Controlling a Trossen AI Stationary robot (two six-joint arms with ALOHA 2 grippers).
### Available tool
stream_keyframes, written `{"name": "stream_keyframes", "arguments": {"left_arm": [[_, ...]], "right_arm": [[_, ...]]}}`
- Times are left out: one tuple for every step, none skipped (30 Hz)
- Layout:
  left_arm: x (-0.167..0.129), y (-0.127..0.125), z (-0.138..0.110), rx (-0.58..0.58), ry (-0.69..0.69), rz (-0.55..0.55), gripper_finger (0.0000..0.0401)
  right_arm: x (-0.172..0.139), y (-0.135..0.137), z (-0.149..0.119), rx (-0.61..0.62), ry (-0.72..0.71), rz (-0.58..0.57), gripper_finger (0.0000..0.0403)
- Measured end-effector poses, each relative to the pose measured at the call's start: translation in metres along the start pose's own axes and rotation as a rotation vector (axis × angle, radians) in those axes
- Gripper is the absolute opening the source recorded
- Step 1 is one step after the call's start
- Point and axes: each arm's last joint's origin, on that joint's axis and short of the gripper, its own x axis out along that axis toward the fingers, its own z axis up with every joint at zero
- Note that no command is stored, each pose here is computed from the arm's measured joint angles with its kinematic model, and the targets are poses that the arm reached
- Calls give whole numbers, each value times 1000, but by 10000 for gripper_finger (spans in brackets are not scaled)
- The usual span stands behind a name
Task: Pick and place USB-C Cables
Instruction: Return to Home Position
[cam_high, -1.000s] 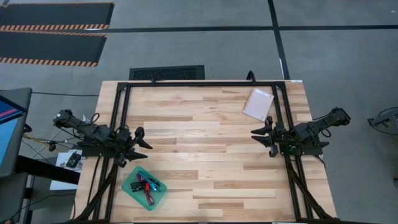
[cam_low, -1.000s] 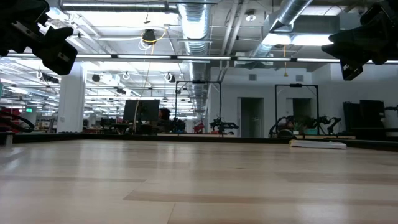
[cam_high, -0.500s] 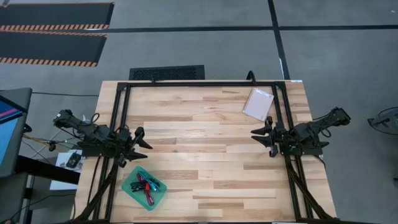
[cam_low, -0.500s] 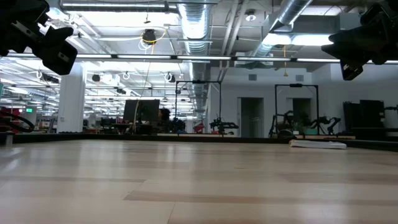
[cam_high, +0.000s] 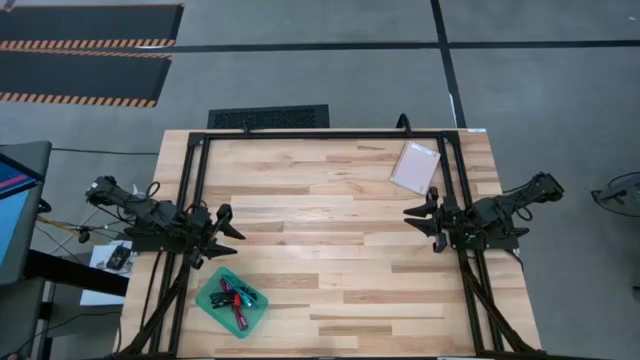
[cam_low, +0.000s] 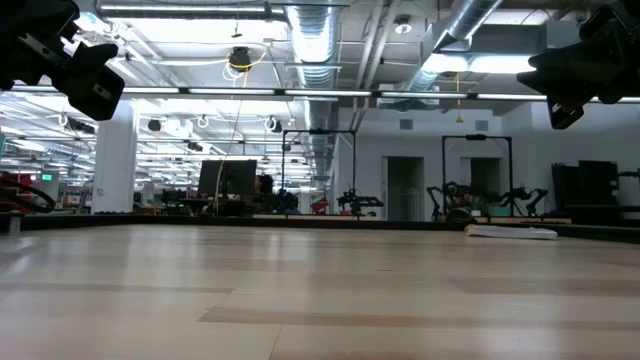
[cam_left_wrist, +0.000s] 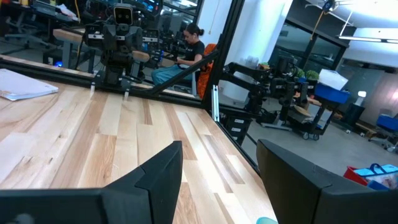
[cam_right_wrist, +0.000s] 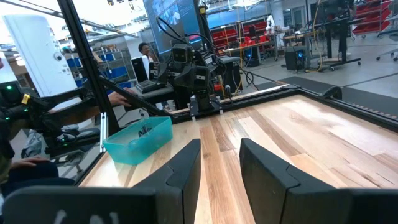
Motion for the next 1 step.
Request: {"name": "stream_keyframes", "arguments": {"left_arm": [[0, 0, 0, 0, 0, 0, 194]], "right_arm": [[0, 0, 0, 0, 0, 0, 137]]}}
